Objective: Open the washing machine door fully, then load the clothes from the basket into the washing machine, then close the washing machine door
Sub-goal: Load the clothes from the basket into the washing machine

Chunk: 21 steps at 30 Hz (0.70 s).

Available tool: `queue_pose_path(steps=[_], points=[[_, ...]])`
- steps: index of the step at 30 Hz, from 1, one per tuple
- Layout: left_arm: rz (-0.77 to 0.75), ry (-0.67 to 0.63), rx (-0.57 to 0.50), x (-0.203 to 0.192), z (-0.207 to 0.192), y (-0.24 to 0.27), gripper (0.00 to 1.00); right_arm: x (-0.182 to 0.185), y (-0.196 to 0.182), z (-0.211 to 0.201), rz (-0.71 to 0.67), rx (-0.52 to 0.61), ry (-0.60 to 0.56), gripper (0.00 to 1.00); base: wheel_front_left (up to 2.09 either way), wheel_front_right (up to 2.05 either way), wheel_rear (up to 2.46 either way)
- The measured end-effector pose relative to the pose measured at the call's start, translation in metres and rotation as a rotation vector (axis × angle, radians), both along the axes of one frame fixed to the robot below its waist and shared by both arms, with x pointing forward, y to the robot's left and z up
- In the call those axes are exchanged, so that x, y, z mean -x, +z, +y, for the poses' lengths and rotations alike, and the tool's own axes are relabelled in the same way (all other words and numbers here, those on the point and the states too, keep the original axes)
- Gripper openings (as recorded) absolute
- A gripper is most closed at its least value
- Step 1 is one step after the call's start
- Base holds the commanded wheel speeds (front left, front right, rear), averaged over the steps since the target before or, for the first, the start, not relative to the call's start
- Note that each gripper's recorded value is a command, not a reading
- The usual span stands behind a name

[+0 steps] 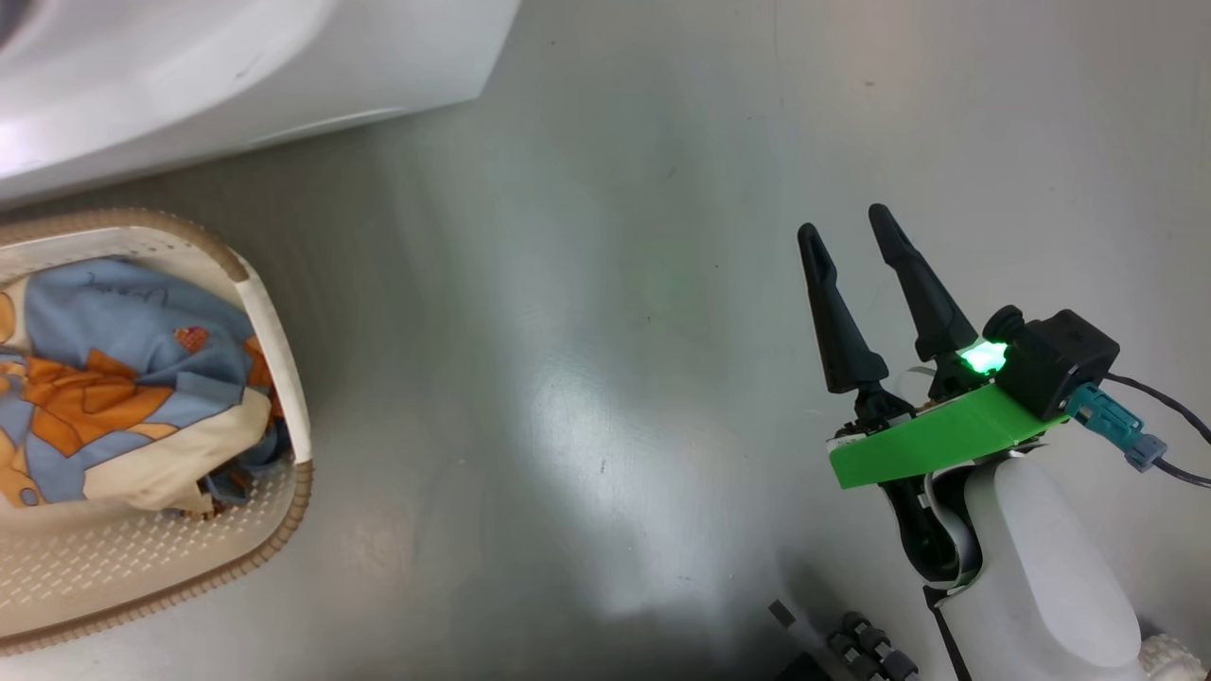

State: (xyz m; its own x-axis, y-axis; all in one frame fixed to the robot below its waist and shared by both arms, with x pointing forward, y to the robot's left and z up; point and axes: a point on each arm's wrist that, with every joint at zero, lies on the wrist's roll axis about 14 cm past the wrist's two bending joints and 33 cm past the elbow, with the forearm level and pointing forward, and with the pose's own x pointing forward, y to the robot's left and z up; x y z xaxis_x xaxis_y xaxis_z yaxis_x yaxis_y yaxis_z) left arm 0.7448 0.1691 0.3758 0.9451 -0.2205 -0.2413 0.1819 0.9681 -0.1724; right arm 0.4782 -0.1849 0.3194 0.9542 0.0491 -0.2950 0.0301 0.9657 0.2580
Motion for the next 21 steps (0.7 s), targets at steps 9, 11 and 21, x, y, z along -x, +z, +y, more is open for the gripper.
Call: queue_pose_path(steps=[9, 11, 21], points=[[-0.015, 0.004, -0.003, 0.009, 0.001, 0.02, 1.0, -0.004, 0.013, 0.005, -0.032, -0.009, 0.009, 1.0, 0.0, 0.0, 0.0], [-0.033, 0.013, 0.006, 0.014, 0.001, 0.024, 1.0, -0.006, 0.018, 0.005, -0.044, -0.01, 0.009, 1.0, 0.0, 0.0, 0.0], [-0.082, 0.025, 0.035, 0.055, -0.001, 0.034, 1.0, -0.005, 0.041, 0.011, -0.09, -0.004, 0.021, 1.0, 0.0, 0.0, 0.0]])
